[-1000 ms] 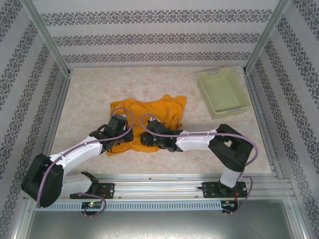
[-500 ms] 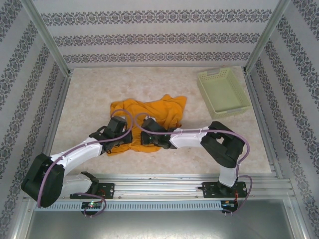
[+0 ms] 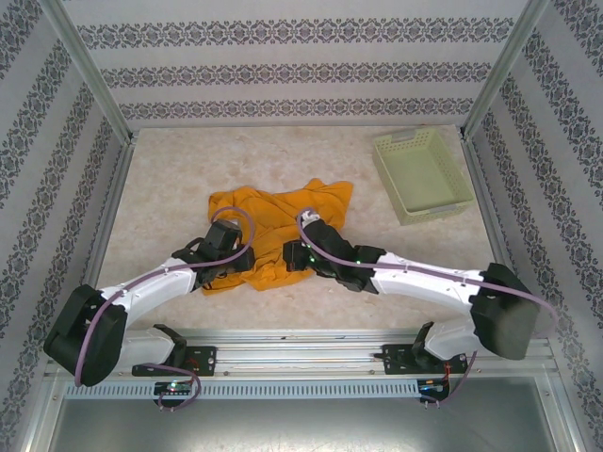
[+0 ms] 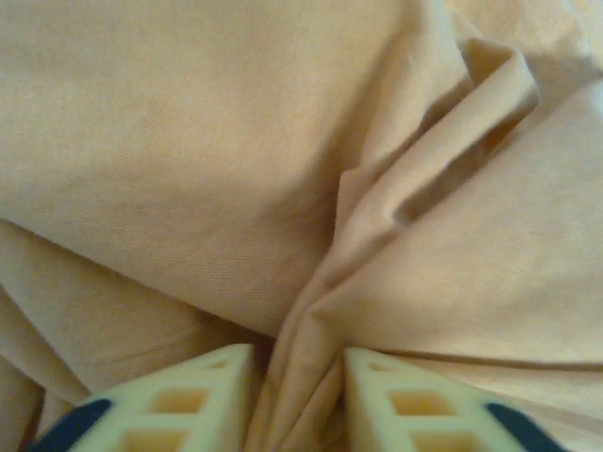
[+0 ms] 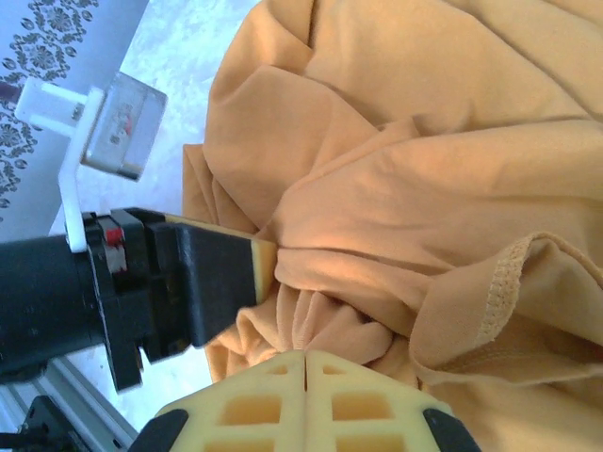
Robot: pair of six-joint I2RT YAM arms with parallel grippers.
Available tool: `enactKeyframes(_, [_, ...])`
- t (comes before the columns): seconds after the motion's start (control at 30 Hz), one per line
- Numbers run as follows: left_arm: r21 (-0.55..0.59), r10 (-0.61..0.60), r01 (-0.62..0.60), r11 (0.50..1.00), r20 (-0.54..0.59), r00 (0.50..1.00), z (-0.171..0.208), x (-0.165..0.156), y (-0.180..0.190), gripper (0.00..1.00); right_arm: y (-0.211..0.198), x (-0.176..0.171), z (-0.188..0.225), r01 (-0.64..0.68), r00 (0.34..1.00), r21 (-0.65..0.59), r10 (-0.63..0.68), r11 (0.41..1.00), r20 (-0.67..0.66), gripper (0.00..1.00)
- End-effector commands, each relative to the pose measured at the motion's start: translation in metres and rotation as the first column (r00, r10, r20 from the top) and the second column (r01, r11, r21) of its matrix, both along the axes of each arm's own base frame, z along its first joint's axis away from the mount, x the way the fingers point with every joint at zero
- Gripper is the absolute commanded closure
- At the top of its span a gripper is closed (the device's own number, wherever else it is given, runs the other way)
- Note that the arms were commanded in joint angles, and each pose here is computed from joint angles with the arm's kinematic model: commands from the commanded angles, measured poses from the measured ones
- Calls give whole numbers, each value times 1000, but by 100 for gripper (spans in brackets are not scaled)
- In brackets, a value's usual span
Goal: Fold the inside-out t-shirt
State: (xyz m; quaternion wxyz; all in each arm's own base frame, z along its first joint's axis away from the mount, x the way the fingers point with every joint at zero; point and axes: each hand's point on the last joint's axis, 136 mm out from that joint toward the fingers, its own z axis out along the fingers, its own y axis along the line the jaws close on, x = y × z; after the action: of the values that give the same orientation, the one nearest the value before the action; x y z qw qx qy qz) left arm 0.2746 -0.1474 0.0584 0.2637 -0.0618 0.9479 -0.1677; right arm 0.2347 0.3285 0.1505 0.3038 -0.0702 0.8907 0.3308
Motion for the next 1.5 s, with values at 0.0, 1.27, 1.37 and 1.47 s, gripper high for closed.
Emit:
enactKeyframes(0.0, [-20, 19, -18, 1000, 65, 998, 18, 20, 0, 57, -26, -8, -9, 47, 999, -58, -48, 997, -3, 100])
enactKeyframes(1.27, [410, -490, 409, 815, 114, 864, 27, -17, -101, 98, -75, -10, -38, 183, 982, -80, -185, 980, -20, 100])
enactKeyframes(1.37, [364, -504, 428, 827, 142, 852, 37, -23, -105, 100, -87, -3, -46, 224, 973, -118, -228, 967, -25, 100])
enactKeyframes(1.47, [316, -502, 430, 846, 199, 842, 55, -28, -105, 100, -96, 7, -55, 241, 969, -142, -247, 960, -27, 100])
